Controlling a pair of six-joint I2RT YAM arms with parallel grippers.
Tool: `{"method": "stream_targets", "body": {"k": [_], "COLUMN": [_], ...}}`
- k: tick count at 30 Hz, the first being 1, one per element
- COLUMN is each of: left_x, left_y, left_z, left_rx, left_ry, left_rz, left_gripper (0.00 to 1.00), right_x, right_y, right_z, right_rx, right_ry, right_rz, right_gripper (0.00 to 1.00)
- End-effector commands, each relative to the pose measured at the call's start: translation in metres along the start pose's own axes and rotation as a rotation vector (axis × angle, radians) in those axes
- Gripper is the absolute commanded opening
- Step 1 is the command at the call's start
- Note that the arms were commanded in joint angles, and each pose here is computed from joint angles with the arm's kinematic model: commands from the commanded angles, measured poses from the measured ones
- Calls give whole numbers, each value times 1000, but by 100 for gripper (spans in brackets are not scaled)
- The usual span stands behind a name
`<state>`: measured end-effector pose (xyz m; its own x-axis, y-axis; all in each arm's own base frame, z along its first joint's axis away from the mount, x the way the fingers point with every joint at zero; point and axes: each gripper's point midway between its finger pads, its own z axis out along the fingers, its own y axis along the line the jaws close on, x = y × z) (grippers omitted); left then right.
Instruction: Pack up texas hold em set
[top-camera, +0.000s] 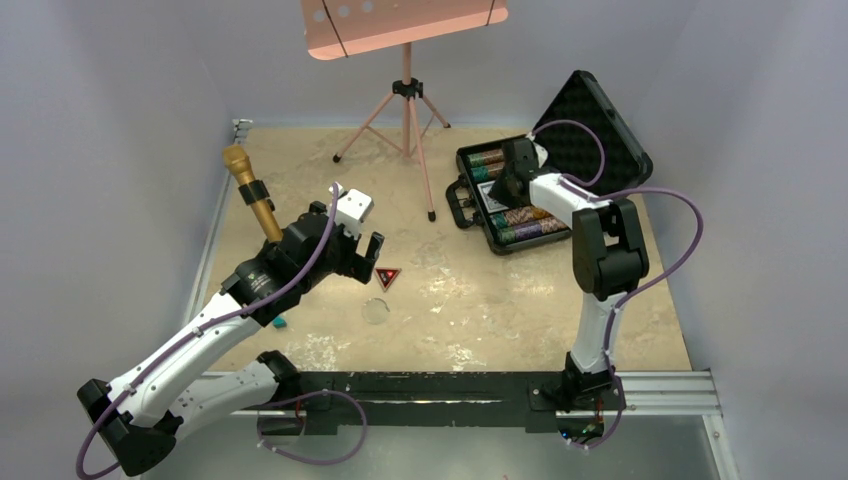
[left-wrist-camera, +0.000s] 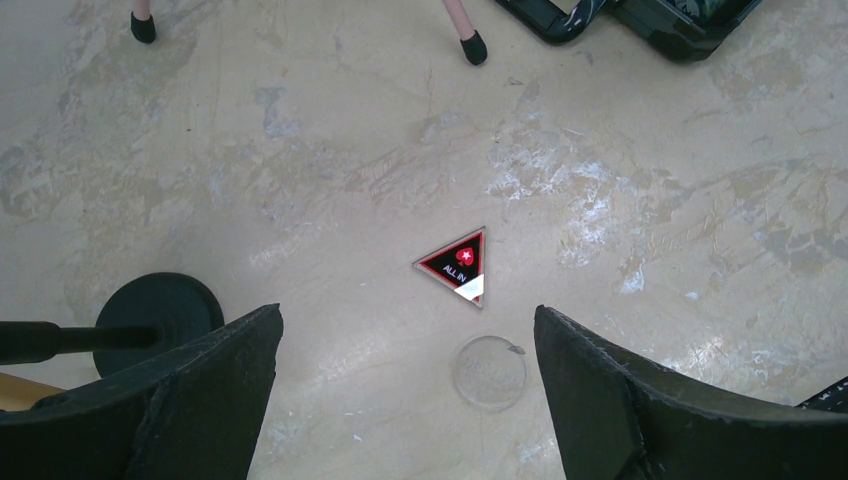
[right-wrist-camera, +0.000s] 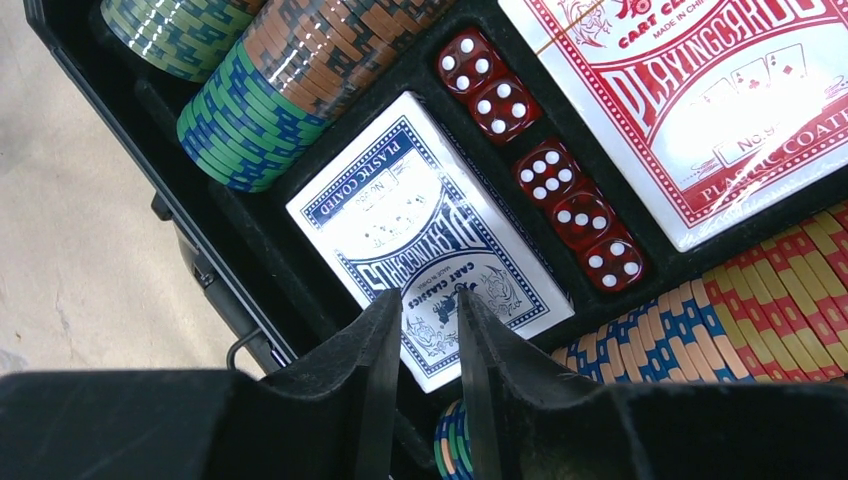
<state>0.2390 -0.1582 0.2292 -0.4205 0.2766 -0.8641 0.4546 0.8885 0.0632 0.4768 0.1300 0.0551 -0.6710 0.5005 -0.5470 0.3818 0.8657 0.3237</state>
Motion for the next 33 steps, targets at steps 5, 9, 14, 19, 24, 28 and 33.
{"method": "stream_targets", "body": {"k": [5,9,14,19,24,28,33], "left_x": [-17,-12,-1,31,59,49,32], "left_y": [-3,-11,-19,-32,-34,-15,21], "left_z": [-3,1,3,10,15,10,3], "left_rx": [20,55,87,120,85,39,-67], "left_ry": [-45,-18,41,173,306,289,226], "left_rz": [-17,-23,-56,-120,-177,-191,-187], "left_gripper": [100,100,100,100,99,100,100], "right_x": [-33,-53,-59,-43,-7,56,133], "right_y": [11,21,34,45,56,80,107], "right_z": [-42,-75,-117,-161,-201,-214,-210], "right_rx": [-33,-84,-189,-286,-361,-497,-520], "right_ry": [-72,-132,-176,-204,-209,-104,24], "right_rz": [-74,-133,-254,-384,-533,-596,-661], "right_gripper": [49,63,69,73,77,77,77]}}
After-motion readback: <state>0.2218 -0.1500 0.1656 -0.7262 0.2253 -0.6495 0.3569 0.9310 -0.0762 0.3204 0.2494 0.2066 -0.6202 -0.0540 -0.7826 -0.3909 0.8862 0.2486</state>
